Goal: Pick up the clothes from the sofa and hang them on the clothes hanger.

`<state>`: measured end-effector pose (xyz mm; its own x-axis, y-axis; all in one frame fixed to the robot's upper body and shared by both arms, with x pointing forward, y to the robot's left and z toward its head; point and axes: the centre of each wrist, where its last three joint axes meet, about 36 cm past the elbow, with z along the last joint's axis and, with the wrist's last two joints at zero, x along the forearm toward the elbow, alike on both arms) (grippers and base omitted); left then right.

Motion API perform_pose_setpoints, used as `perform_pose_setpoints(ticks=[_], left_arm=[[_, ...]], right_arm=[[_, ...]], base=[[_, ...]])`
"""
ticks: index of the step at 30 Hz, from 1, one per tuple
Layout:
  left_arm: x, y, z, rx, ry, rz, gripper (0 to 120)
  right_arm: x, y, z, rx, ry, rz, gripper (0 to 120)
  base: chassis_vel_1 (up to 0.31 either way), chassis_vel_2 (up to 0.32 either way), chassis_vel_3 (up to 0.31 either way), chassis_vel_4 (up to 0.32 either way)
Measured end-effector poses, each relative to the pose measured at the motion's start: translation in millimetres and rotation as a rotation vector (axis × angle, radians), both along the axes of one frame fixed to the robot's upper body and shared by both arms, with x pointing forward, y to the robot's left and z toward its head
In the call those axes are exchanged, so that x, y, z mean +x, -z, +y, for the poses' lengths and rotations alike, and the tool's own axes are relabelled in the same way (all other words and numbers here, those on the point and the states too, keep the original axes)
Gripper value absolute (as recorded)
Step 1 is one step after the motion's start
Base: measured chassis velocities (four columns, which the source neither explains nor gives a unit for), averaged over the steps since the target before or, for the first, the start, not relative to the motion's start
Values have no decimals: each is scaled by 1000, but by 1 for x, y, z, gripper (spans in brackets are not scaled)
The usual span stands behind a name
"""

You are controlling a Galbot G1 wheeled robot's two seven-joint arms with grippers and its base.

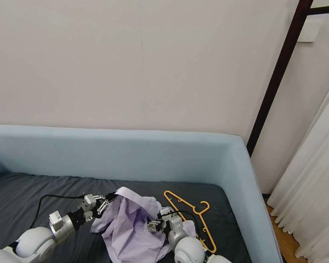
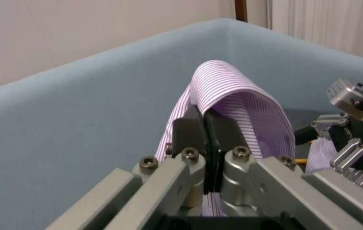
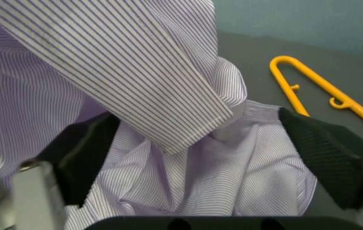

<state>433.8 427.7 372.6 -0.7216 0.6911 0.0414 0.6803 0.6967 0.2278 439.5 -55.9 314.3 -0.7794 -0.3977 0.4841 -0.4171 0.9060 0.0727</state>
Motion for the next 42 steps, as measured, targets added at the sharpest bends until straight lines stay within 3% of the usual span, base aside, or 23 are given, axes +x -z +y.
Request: perform_pose_setpoints(ticks=[26, 34, 37, 42], left_arm=[[-8, 10, -2, -12, 16, 22, 0], [-9, 12, 4, -2, 14, 16, 0], [-8, 14, 11, 36, 9, -6, 1], [-10, 24, 12, 70, -2, -10, 19]], right_arm=[[-1, 1, -18, -56, -41, -101, 1], [-6, -16, -32, -26, -92, -116, 0], [-16, -39, -42, -41, -169, -90, 0], [-27, -75, -49, -77, -252, -36, 0]], base=[[0, 0, 0, 0], [0, 0, 0, 0], [0, 0, 0, 0], [0, 0, 0, 0]])
